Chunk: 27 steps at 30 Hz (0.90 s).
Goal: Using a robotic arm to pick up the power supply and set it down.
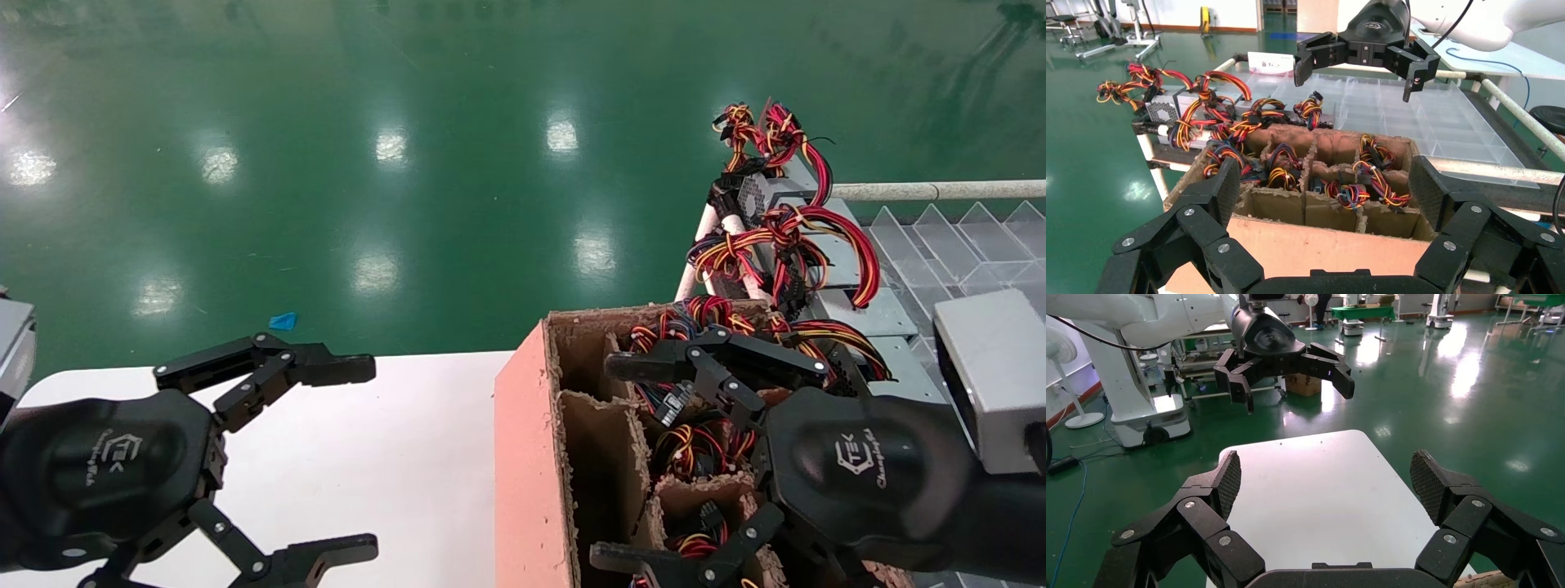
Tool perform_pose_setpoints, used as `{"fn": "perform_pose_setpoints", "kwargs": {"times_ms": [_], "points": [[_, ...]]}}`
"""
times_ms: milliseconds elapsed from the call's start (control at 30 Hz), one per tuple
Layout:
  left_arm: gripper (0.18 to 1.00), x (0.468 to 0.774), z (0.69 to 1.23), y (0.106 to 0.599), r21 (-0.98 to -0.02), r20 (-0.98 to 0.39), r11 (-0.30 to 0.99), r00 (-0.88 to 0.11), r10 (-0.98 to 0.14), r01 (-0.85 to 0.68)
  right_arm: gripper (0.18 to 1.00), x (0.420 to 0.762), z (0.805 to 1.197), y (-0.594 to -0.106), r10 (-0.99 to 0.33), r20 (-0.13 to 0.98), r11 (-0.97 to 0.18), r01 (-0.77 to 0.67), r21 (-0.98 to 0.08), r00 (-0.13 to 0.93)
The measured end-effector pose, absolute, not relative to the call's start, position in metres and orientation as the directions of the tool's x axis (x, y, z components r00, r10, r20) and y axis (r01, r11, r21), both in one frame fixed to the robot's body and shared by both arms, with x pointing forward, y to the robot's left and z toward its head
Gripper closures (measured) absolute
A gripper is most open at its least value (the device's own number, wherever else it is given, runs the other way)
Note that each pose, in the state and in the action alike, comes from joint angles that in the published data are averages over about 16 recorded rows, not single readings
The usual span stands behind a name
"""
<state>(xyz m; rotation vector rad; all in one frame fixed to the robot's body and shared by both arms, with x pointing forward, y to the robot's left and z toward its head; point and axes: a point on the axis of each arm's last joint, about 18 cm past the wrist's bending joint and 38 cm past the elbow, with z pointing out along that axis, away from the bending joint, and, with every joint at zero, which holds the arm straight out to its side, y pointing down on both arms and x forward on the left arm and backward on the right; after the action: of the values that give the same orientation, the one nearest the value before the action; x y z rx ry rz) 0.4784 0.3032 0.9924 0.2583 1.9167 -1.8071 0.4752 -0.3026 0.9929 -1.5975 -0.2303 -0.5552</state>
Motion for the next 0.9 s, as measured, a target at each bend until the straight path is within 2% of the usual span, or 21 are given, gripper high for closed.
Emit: {"fn": "perform_pose_setpoints", "kwargs": {"times_ms": [900], "points": [[0.184,0.4784,0.9924,0.3032,-0.883,-0.469,0.106,-0.862,-0.191,0.457,0.179,0.4752,0.9929,-0.3025,-0.179,0.479,-0.115,0.466,-0.878,0.859]]}}
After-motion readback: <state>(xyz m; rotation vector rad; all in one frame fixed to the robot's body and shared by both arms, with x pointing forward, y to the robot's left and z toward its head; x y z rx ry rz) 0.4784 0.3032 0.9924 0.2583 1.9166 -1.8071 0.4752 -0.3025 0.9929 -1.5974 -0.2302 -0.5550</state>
